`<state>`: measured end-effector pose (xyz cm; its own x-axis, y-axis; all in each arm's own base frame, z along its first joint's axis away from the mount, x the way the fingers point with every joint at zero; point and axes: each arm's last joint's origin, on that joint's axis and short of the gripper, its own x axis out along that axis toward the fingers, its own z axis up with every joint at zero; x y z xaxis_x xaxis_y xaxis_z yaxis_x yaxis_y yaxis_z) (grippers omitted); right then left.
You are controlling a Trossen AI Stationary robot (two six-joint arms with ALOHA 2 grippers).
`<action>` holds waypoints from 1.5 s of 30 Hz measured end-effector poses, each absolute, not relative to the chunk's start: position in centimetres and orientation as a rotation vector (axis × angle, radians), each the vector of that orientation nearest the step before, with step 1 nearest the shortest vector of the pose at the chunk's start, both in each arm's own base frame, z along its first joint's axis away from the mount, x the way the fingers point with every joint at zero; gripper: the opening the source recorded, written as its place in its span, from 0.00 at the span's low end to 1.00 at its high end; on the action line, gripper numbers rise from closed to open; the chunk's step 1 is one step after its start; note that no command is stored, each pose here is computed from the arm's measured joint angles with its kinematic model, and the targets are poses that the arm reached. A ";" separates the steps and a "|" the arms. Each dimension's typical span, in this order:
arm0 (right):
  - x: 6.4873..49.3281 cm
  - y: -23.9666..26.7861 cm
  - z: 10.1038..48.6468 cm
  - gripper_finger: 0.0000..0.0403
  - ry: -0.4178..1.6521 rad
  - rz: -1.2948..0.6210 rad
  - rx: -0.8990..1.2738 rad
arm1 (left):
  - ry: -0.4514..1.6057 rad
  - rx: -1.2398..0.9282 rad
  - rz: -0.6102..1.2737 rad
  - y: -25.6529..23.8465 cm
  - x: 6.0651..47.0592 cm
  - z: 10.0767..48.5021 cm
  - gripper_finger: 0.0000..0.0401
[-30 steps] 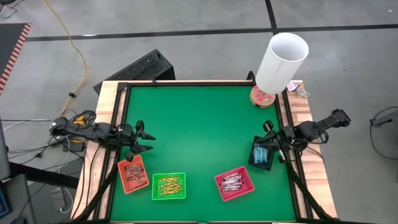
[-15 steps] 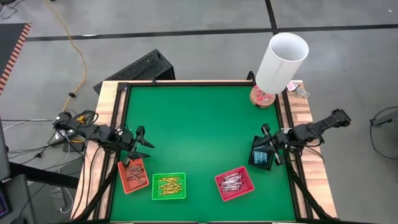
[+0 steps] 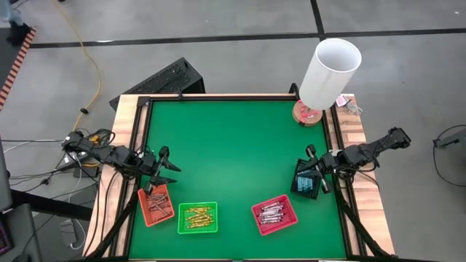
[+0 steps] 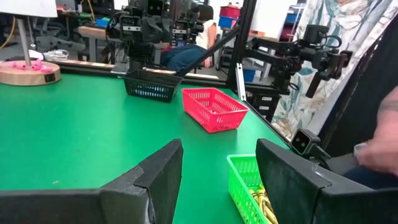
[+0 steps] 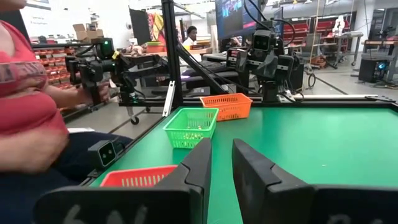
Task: Sort crayons
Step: Return to Home Position
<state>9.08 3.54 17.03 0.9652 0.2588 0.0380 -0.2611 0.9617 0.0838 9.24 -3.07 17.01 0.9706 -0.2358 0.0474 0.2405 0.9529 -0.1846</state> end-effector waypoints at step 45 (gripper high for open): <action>9.1 3.5 17.1 0.19 -0.027 0.261 0.089 | -0.002 0.071 -0.348 -3.3 9.0 17.0 0.49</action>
